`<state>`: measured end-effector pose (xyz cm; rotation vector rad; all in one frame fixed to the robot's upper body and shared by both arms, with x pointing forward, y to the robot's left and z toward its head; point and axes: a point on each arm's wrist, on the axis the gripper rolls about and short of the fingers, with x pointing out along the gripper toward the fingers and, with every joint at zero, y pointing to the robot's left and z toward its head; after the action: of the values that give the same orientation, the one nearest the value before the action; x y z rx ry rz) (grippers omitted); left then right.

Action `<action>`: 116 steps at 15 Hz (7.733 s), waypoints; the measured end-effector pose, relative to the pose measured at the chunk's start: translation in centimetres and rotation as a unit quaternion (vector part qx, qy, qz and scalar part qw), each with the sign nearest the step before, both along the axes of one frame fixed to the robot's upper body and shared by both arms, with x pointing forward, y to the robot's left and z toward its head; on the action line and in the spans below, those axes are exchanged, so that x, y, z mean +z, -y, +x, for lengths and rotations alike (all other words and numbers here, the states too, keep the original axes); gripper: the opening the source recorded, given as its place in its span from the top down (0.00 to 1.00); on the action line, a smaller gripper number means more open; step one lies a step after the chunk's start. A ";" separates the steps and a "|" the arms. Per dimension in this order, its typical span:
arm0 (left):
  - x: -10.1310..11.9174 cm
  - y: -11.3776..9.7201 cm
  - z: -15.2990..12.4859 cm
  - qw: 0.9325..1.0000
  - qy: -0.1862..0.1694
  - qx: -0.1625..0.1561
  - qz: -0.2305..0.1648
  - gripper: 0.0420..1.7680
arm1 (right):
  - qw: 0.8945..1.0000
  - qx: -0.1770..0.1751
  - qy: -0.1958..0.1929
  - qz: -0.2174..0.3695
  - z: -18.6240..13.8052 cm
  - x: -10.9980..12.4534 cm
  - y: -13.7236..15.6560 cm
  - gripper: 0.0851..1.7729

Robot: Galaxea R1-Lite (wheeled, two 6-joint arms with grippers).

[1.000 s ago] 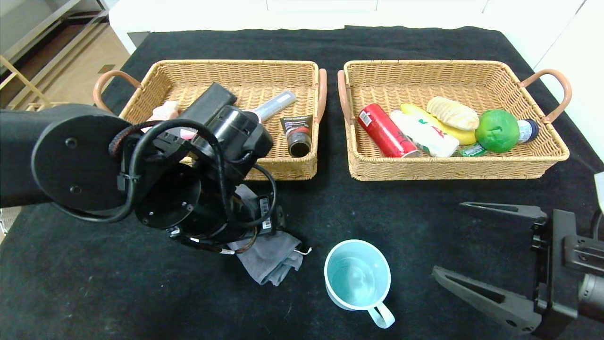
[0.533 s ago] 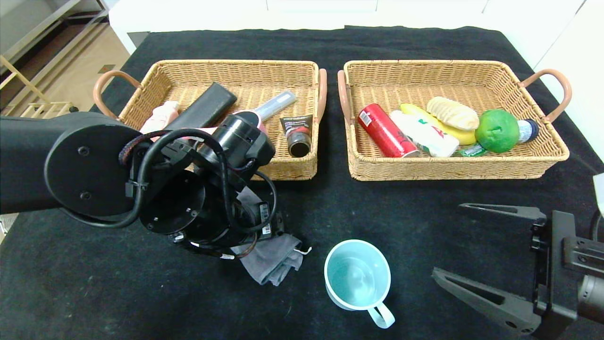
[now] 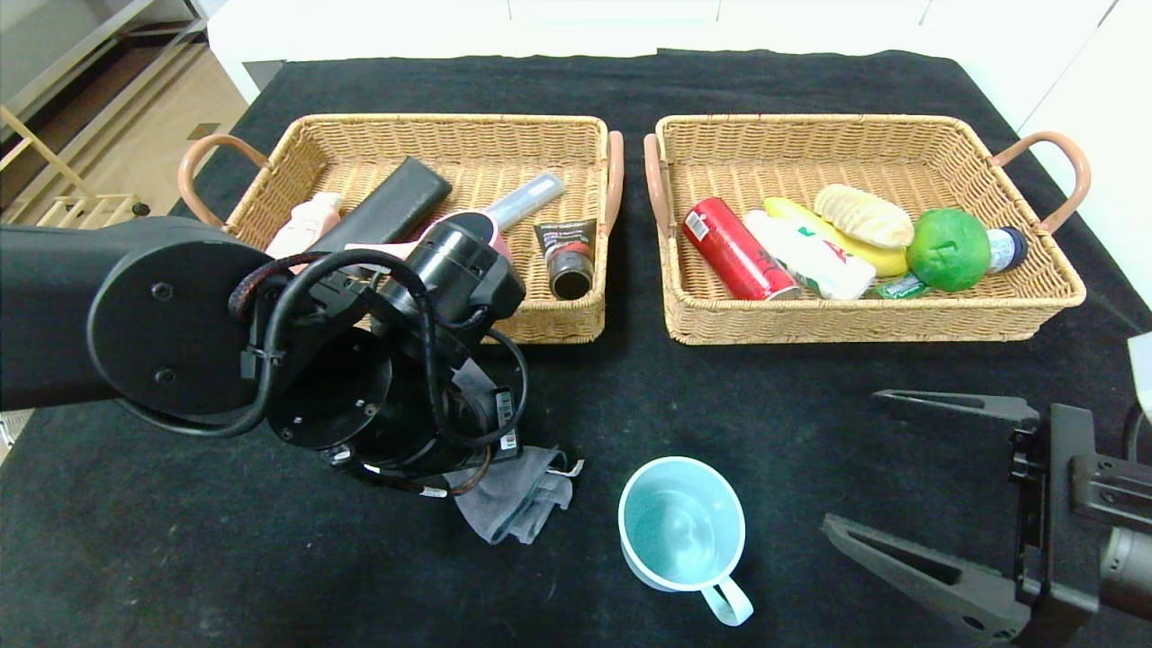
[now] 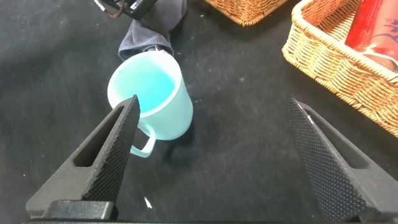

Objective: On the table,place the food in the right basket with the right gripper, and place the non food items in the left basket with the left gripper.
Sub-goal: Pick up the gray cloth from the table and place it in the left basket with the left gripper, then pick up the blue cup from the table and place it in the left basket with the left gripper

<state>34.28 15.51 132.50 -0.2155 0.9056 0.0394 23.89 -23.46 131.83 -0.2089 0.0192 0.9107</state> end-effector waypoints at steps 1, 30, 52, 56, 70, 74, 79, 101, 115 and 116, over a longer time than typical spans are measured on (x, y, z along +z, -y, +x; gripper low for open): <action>0.0 0.0 0.0 1.000 0.000 0.000 0.000 0.70 | 1.000 0.000 0.000 -0.001 0.0 0.0 0.0 0.04; 9.2 -6.1 -4.2 0.983 0.174 0.005 -0.061 0.90 | 1.000 0.008 -0.008 -0.007 -0.2 -0.5 -0.6 0.04; 11.9 -8.1 3.8 0.923 0.379 0.048 -0.035 0.73 | 1.000 0.011 -0.008 -0.008 -0.3 -0.5 -0.7 0.04; 11.5 -8.0 4.0 0.926 0.374 0.048 -0.034 0.46 | 1.000 0.011 -0.008 -0.007 -0.3 -0.5 -0.7 0.04; 9.2 -5.2 0.6 0.945 0.324 -0.028 -0.020 0.10 | 1.000 0.011 0.004 0.001 -0.7 0.0 -0.4 0.04; 8.5 -3.0 -2.6 0.948 0.300 -0.101 -0.015 0.07 | 1.000 0.007 0.015 0.008 -0.9 0.5 0.0 0.04; 6.4 -0.5 -5.9 0.936 0.278 -0.212 0.030 0.05 | 1.000 -0.006 0.023 0.013 -0.8 1.0 0.4 0.04; 0.6 5.6 -9.2 0.904 0.220 -0.352 0.097 0.03 | 0.998 -0.017 0.059 0.029 -1.7 2.4 1.4 0.04; -1.0 7.2 -7.9 0.903 0.218 -0.354 0.107 0.21 | 0.998 -0.013 0.057 0.027 -1.9 2.2 1.4 0.04; -1.0 7.2 -7.9 0.903 0.220 -0.353 0.105 0.29 | 0.998 -0.014 0.057 0.028 -1.9 2.2 1.4 0.04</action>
<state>26.43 8.29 131.50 0.3089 0.4771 -0.5650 22.01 -24.84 134.00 -0.2080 -0.1076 0.8700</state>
